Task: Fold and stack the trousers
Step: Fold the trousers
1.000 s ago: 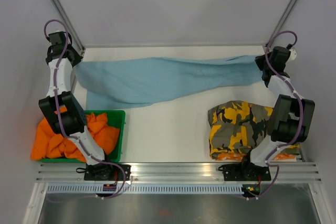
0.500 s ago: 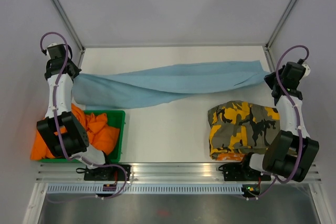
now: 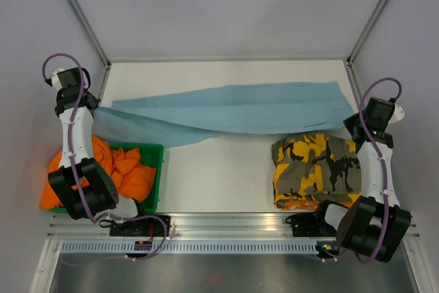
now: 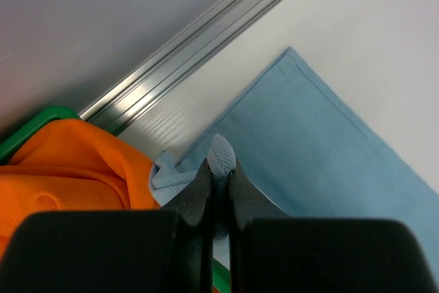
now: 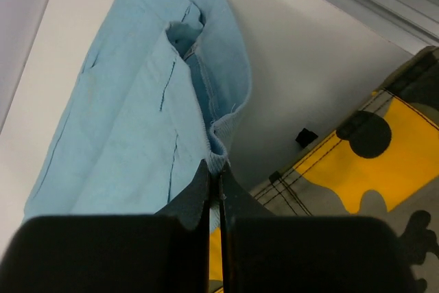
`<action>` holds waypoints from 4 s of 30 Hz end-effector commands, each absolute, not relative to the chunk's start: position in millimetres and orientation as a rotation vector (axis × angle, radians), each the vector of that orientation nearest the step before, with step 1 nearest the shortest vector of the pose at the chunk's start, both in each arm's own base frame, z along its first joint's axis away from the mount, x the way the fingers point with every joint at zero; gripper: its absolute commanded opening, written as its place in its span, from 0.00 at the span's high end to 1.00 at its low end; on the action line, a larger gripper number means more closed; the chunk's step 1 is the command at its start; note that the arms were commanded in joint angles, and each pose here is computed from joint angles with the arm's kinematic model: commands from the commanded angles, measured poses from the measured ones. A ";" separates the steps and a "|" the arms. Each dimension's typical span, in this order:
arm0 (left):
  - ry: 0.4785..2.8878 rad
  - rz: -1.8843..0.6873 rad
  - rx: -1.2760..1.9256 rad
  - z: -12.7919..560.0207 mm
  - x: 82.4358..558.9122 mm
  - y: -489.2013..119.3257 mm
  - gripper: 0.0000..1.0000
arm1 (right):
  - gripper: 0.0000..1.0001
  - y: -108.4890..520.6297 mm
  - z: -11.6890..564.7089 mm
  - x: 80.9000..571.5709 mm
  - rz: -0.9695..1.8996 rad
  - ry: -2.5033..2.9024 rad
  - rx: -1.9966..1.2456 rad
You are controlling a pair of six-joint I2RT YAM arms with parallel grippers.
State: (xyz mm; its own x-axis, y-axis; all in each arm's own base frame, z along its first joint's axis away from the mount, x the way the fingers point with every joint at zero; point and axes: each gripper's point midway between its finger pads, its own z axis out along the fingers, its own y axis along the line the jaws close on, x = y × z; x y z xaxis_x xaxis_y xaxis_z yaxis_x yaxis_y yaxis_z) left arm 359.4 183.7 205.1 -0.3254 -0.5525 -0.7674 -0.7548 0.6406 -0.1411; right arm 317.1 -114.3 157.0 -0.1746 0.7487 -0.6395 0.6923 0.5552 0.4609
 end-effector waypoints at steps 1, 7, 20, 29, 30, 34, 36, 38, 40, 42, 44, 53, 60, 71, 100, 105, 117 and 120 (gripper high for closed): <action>1.881 0.356 -1.093 235.7 360.5 207.9 0.98 | 1.00 -132.2 200.9 313.7 0.016 1.749 1.204; 1.861 0.324 -1.075 253.7 374.7 213.9 0.98 | 1.00 -144.9 264.2 325.4 0.023 1.557 1.147; 1.840 0.268 -1.016 286.3 398.2 218.8 0.98 | 1.00 -135.5 315.0 367.0 0.160 1.472 0.935; 1.811 0.234 -0.958 315.0 388.2 207.6 0.98 | 1.00 -141.3 319.7 329.1 0.030 1.493 0.988; 1.813 0.251 -0.955 315.2 385.7 208.9 0.98 | 1.00 -144.4 312.0 326.9 0.002 1.512 1.005; 1.837 0.274 -0.960 306.1 379.4 209.1 0.98 | 1.00 -140.3 266.5 328.8 -0.001 1.660 1.055; 1.849 0.279 -0.981 296.5 375.7 208.6 0.98 | 1.00 -138.2 246.2 327.2 0.000 1.715 1.088; 1.838 0.284 -0.988 296.1 372.3 208.3 0.98 | 1.00 -136.6 230.2 325.2 -0.001 1.746 1.107; 1.829 0.317 -1.010 292.6 365.1 211.6 0.98 | 1.00 -139.1 219.4 322.9 -0.018 1.751 1.131; 1.826 0.327 -1.013 291.1 364.0 213.8 0.98 | 1.00 -142.8 215.0 322.9 -0.036 1.749 1.146; 1.840 0.325 -1.022 284.4 367.3 216.6 0.98 | 1.00 -148.1 208.1 329.9 -0.047 1.761 1.161; 1.975 0.299 -1.069 229.4 402.6 230.5 0.98 | 1.00 -187.8 153.8 383.0 -0.125 1.927 1.233; 1.991 0.210 -1.025 220.1 443.2 234.6 0.98 | 1.00 -191.2 130.9 440.5 0.000 1.946 1.095; 2.046 0.205 -1.030 188.9 472.8 244.1 0.98 | 1.00 -190.5 134.2 513.3 0.185 1.986 0.944; 1.886 0.341 -0.917 280.8 422.8 237.8 0.98 | 1.00 -174.0 241.0 366.8 -0.133 1.820 0.882; 1.870 0.316 -0.943 283.3 420.5 236.6 0.98 | 1.00 -194.2 233.2 367.0 -0.207 1.816 0.941; 2.027 0.328 -1.075 197.0 445.4 252.6 0.98 | 1.00 -219.8 152.2 463.4 -0.039 1.944 0.930; 2.023 0.314 -1.082 190.3 451.1 253.5 0.98 | 1.00 -219.9 149.0 481.7 0.012 1.917 0.892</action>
